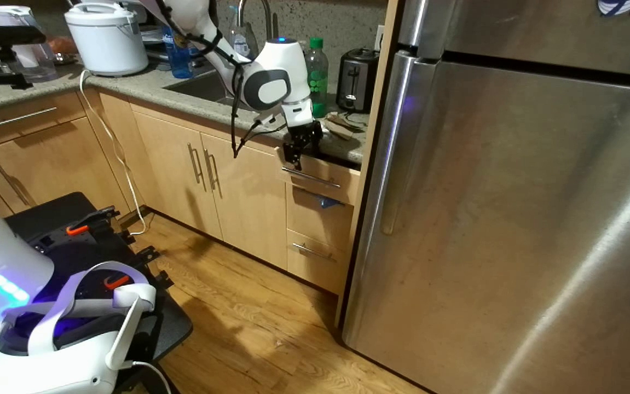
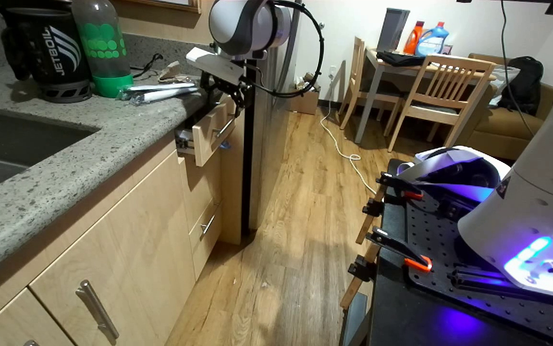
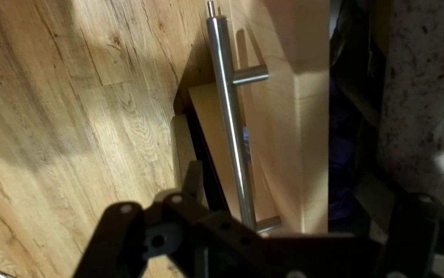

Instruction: Open the first top drawer

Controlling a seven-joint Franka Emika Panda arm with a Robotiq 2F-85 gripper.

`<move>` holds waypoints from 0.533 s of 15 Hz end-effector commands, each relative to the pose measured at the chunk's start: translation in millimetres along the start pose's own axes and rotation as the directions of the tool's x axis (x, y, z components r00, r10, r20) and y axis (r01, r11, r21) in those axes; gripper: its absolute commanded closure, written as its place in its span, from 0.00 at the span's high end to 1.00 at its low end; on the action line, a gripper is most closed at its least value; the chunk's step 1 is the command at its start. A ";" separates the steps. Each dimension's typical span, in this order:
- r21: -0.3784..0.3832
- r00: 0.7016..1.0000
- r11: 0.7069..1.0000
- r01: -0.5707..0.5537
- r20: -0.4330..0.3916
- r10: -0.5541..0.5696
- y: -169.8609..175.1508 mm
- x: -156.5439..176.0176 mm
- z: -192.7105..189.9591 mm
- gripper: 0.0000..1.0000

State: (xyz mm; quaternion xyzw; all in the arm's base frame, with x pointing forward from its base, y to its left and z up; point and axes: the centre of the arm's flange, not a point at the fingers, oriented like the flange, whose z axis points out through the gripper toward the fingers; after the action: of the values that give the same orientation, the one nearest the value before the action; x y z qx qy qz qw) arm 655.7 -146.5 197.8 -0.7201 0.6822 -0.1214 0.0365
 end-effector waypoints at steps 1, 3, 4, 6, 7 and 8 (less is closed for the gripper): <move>0.004 1.000 1.000 0.005 0.021 -0.005 -10.8 -1.4 4.7 1.00; -0.004 1.000 1.000 0.006 0.027 -0.006 -11.7 -2.4 8.9 1.00; -0.007 1.000 1.000 0.006 0.029 -0.006 -12.5 -2.4 9.7 1.00; -0.014 0.999 1.000 0.005 0.031 -0.005 -13.4 -1.0 10.5 1.00; -0.019 0.999 1.000 0.005 0.033 -0.004 -13.7 -0.4 11.0 1.00; -0.023 0.999 1.000 0.005 0.033 -0.004 -14.0 -0.2 11.7 1.00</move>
State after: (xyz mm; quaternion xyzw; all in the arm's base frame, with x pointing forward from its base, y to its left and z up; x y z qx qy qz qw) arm 659.2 -145.3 196.3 -0.7216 0.6817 -0.1154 0.0345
